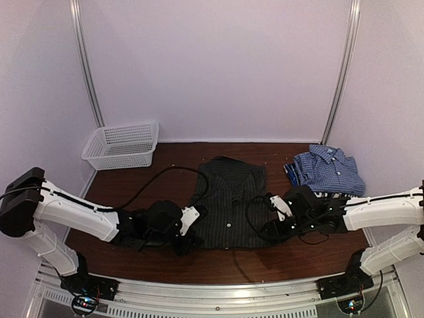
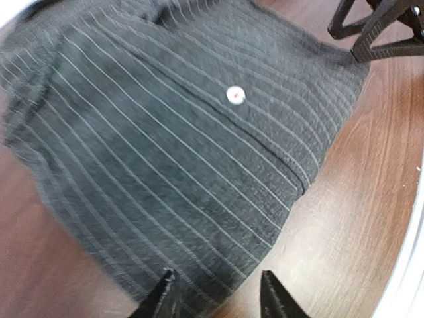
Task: Fold and stack the long sleeve shirts
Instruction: Move the 2/3-rectangle-folded shirt to the center of the board, then pick up the 2/3-rectangle-folded shirt from the center of the board.
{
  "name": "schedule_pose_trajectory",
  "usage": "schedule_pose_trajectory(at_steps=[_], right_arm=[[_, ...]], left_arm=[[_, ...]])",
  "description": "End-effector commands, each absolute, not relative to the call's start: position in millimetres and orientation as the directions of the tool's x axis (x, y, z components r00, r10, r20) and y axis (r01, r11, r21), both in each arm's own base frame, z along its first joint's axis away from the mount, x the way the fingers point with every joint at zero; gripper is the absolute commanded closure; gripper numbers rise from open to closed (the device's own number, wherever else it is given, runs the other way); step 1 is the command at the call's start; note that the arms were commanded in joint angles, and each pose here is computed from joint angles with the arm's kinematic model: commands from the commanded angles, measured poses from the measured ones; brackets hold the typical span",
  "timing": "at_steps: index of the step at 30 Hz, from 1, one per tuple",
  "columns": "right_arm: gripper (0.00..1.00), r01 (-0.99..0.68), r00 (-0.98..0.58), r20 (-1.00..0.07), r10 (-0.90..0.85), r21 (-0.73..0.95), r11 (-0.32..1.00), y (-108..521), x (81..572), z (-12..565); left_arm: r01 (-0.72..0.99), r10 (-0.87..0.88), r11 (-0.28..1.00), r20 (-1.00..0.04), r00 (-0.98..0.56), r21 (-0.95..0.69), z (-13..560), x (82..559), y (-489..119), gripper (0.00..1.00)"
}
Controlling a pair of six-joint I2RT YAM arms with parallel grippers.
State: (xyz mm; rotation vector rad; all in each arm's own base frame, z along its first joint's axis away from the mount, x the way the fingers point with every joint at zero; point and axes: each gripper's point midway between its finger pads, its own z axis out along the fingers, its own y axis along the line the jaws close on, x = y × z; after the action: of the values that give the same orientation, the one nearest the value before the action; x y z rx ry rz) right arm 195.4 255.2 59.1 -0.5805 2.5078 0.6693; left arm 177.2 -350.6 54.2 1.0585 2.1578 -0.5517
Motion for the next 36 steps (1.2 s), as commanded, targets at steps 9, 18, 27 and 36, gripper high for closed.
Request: schedule_pose_trajectory(at_steps=[9,18,27,36], right_arm=[[0.23,-0.602,-0.693,-0.632,-0.347,0.244,0.760,260,169,89],[0.18,-0.623,-0.651,-0.606,-0.457,0.081,0.778,266,169,67],[0.30,-0.637,-0.629,-0.530,-0.569,-0.068,0.768,270,168,38],[0.62,-0.659,-0.608,-0.464,-0.644,-0.158,0.735,274,158,21]], left_arm=[[0.590,0.193,0.804,-0.908,-0.372,-0.071,159,216,-299,0.03],[0.649,0.245,0.758,-0.895,-0.372,-0.063,168,213,-305,0.02],[0.740,0.311,0.672,-0.892,-0.328,-0.038,163,200,-316,0.03],[0.889,0.441,0.458,-0.874,-0.206,0.022,146,173,-340,0.07]])
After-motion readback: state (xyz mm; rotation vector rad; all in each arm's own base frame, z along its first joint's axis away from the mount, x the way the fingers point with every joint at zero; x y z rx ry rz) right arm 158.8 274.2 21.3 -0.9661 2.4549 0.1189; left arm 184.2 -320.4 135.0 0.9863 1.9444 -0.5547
